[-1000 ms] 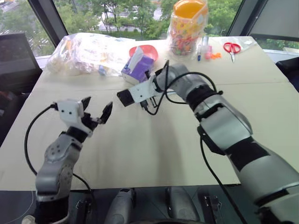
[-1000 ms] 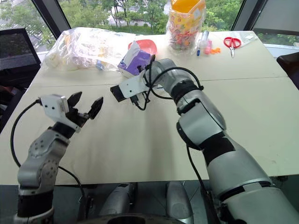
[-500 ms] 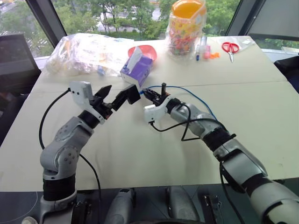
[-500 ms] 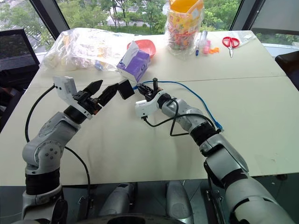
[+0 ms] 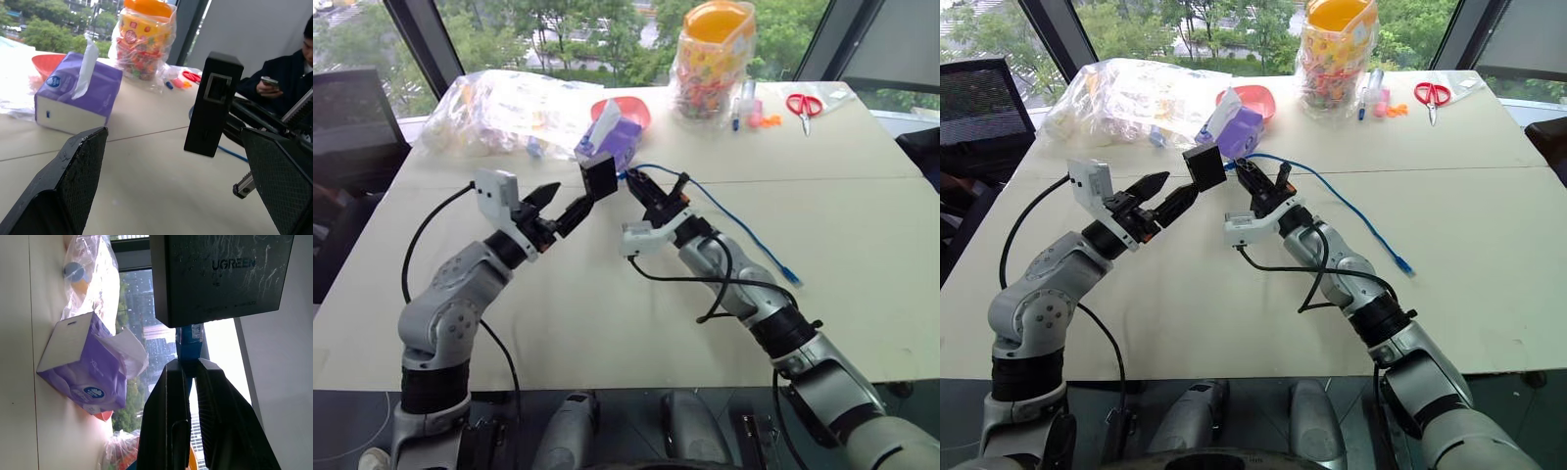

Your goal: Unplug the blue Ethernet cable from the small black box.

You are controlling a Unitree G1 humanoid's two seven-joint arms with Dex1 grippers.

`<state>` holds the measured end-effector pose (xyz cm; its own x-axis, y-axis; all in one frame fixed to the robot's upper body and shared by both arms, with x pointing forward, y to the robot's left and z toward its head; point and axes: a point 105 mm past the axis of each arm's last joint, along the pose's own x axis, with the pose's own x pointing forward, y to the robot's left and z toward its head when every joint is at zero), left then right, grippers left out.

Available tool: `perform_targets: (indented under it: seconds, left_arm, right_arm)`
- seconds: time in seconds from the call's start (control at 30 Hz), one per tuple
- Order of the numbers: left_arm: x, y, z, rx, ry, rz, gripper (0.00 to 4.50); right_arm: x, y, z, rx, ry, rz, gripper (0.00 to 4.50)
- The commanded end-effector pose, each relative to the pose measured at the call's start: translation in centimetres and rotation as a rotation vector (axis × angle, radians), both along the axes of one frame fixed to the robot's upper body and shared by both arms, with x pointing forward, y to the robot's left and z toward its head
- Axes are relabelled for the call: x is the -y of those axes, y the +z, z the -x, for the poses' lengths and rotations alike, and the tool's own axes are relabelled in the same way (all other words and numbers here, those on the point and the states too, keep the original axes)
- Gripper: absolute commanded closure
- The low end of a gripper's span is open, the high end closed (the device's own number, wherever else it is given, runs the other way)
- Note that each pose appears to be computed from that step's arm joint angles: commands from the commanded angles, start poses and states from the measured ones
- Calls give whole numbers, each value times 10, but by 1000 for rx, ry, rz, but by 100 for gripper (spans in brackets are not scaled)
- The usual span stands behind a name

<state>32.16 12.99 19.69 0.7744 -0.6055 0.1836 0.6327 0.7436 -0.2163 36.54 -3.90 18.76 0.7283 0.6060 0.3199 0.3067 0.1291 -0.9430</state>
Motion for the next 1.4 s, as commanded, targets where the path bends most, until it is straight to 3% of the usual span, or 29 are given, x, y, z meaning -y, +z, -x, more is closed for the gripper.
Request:
perform_targets:
  seconds: [0.03,0.47,0.77,0.9,1.1,1.4]
  left_arm:
    - [9,13,7,45,-60,1,0]
    - [25,13,10,100,-126,-85,0]
    - [27,16,3,126,-109,-59,0]
    - [31,14,1,123,-126,-54,124]
    - [40,5,4,101,-156,-60,405]
    - [34,3,0,89,-135,-53,406]
  right_arm:
    - [-3,16,9,71,17,-33,445]
    - [-1,8,11,63,40,-17,445]
    - [4,5,12,52,42,17,445]
    - [6,5,11,49,37,23,450]
    - [9,9,8,60,27,28,450]
    - [11,14,5,113,24,59,450]
